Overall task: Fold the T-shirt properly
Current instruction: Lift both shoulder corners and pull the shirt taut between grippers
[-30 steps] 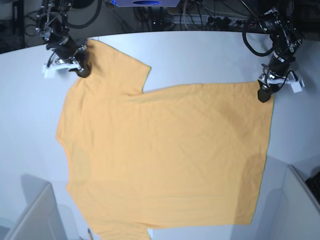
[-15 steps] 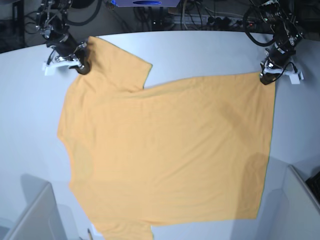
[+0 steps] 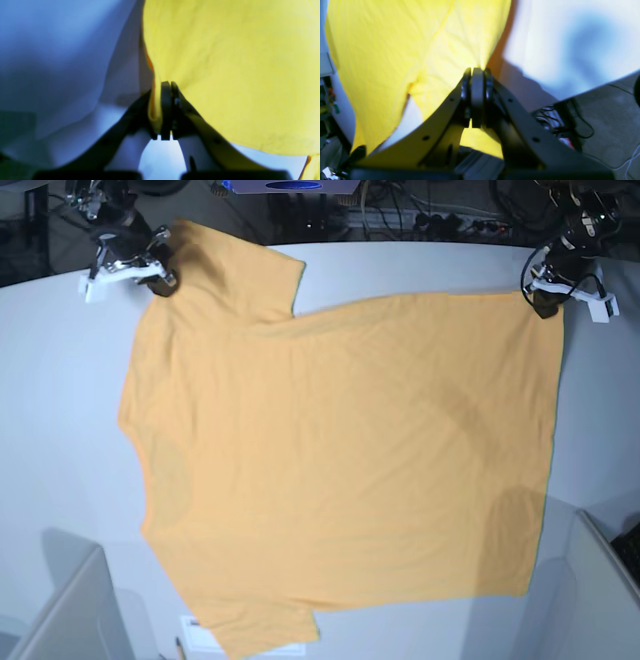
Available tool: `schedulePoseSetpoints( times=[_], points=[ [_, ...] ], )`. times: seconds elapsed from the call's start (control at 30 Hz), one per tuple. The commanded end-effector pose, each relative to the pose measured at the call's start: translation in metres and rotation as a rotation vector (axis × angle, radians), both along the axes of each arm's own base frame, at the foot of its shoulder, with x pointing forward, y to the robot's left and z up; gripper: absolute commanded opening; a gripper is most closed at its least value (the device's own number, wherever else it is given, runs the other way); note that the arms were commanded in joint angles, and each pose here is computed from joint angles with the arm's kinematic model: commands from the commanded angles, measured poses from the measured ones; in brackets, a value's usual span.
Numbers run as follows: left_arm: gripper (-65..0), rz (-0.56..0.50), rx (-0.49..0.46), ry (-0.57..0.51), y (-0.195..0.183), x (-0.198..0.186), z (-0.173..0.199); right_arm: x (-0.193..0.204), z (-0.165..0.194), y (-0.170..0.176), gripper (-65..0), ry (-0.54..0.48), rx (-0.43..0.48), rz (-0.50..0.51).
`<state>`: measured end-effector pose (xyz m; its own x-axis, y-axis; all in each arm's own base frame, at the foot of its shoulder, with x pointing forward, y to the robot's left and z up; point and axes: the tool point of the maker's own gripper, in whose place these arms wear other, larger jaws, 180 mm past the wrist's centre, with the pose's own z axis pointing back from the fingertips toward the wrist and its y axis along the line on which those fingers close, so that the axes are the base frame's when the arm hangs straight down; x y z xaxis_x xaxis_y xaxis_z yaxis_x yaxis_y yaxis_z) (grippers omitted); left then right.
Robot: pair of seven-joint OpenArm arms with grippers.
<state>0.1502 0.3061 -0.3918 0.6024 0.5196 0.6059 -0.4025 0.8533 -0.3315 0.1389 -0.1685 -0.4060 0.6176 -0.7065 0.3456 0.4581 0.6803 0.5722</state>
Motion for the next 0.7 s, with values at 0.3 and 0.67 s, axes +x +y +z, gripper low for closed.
schedulePoseSetpoints(
  times=[0.3, 0.67],
  points=[
    [-65.0, -0.058, 0.088, -0.122, -0.003, 0.027, 0.046, 0.039, 0.038, 0.009, -65.0, -0.137, 0.012, 0.047],
    [-65.0, 0.006, 0.076, -0.197, 0.003, 0.058, 0.064, 0.09, 0.071, 0.021, -65.0, -0.253, 0.119, 0.065]
  ],
)
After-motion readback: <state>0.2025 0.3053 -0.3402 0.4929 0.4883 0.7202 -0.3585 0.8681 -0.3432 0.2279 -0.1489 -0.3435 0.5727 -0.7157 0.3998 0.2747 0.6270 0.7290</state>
